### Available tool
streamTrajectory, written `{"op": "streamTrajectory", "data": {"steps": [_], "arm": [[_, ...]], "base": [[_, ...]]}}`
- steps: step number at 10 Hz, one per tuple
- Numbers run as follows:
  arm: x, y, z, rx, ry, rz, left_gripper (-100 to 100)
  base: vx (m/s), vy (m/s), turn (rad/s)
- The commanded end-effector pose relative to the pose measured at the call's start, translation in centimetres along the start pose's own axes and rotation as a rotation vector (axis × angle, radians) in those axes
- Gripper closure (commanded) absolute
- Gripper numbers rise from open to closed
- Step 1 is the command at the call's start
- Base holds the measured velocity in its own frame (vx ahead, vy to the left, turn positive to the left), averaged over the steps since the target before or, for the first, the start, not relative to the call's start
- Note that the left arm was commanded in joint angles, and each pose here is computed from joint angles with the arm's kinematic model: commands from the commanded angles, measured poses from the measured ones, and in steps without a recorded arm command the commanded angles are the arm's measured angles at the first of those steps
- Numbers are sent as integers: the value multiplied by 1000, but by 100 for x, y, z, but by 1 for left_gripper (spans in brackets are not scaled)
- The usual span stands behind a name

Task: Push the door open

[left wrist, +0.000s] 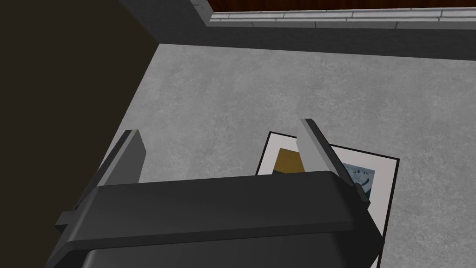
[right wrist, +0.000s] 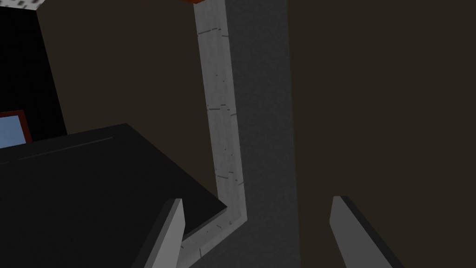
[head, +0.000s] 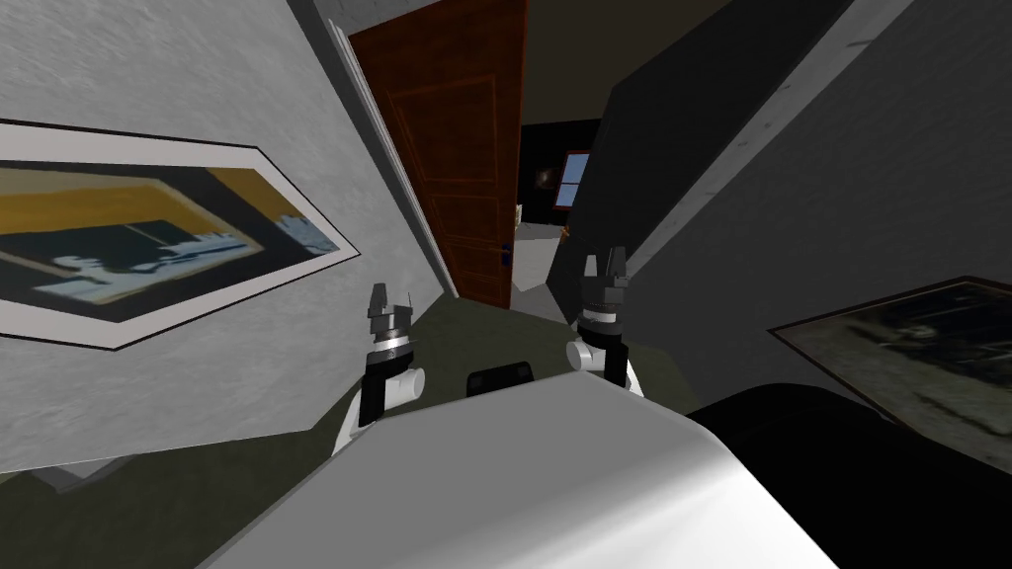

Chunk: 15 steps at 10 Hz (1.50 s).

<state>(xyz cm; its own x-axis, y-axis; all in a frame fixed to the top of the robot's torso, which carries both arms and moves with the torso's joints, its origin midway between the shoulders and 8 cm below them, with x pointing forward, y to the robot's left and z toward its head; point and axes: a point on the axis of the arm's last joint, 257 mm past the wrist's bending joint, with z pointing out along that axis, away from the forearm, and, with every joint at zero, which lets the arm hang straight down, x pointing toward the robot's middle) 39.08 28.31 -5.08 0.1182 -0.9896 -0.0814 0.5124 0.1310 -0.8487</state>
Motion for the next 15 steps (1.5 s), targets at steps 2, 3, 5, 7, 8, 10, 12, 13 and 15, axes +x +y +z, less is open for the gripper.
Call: {"op": "streamTrajectory", "data": {"steps": [2, 3, 5, 7, 8, 10, 12, 13, 15], "arm": [[80, 185, 17, -32, 16, -18, -100], [153, 324, 24, -58, 29, -32, -100], [232, 466, 27, -85, 42, -46, -100], [360, 686, 27, -127, 64, -67, -100], [404, 758, 26, -141, 72, -74, -100], [496, 905, 20, -170, 88, -87, -100], [639, 1121, 4, -214, 112, -105, -100], [687, 1192, -4, -229, 120, -111, -100], [784, 1331, -21, -259, 137, -121, -100]], "base": [[92, -20, -64], [110, -9, -103], [134, -16, -82], [153, -22, -117], [127, -12, -72], [95, -14, -65], [147, -21, -117], [114, -6, -86], [103, -10, -76]]}}
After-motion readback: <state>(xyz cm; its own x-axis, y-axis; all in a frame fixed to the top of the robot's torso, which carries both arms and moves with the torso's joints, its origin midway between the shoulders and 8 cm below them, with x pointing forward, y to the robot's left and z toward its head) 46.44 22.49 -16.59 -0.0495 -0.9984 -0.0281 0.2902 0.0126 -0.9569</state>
